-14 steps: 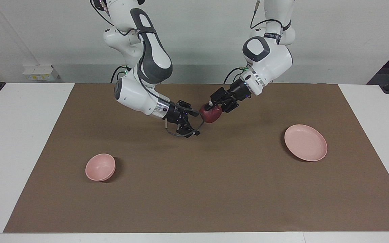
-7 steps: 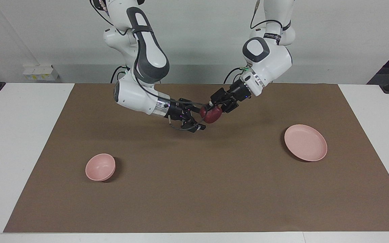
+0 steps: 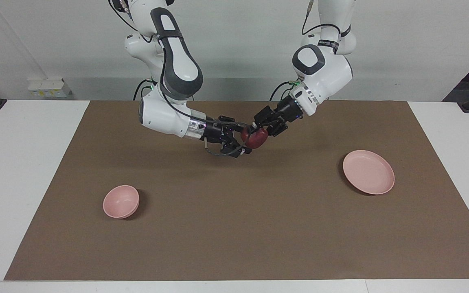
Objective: Move apple from plate to bowl
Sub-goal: 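Close the right gripper on the apple held by the left gripper, then open the left gripper and withdraw while the right gripper carries the apple, then lower the apple into the small pink cup with the right gripper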
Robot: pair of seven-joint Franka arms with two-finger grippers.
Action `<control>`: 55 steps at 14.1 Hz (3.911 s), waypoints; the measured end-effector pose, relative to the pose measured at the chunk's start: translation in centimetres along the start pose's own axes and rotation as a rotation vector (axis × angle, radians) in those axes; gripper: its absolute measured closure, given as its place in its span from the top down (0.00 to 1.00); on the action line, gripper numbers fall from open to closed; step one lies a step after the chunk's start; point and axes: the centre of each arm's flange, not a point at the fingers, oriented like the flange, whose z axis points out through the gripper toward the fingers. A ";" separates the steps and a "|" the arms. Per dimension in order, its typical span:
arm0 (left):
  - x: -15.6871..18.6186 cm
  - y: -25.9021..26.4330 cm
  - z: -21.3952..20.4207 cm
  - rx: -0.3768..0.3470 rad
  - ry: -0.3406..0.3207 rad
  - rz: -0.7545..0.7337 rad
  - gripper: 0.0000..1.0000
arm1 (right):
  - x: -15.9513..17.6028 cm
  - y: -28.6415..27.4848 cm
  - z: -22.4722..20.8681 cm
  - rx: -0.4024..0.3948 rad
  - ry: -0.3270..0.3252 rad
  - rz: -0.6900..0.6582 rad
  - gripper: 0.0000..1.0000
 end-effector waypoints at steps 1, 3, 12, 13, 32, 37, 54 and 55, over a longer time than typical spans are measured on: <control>-0.1 0.1 0.1 -0.001 -0.001 0.002 0.76 | -0.1 0.1 0.0 -0.002 -0.002 -0.001 1.00; -0.4 0.3 0.3 -0.001 -0.007 0.008 0.76 | -0.7 0.4 0.7 -0.014 -0.006 -0.009 1.00; -0.8 0.9 0.5 -0.005 -0.007 0.029 0.76 | -1.6 0.8 1.3 -0.032 -0.016 -0.040 0.80; -0.8 0.9 0.5 -0.005 -0.007 0.029 0.76 | -1.6 0.8 1.3 -0.032 -0.016 -0.040 0.80; 3.6 -3.6 -5.2 0.400 -0.210 0.336 1.00 | 5.0 -0.9 -5.6 -0.095 0.314 -0.303 0.80; 7.9 -7.4 -10.3 0.666 -0.175 0.447 1.00 | 9.1 -1.4 -10.2 -0.203 0.488 -0.535 0.80; 13.0 4.7 -31.4 0.942 -0.176 0.443 1.00 | 19.6 -4.2 -23.4 -0.541 1.043 -1.271 0.80; 12.3 5.1 -32.2 0.943 -0.176 0.441 1.00 | 20.4 -4.3 -23.0 -0.541 1.047 -1.271 0.80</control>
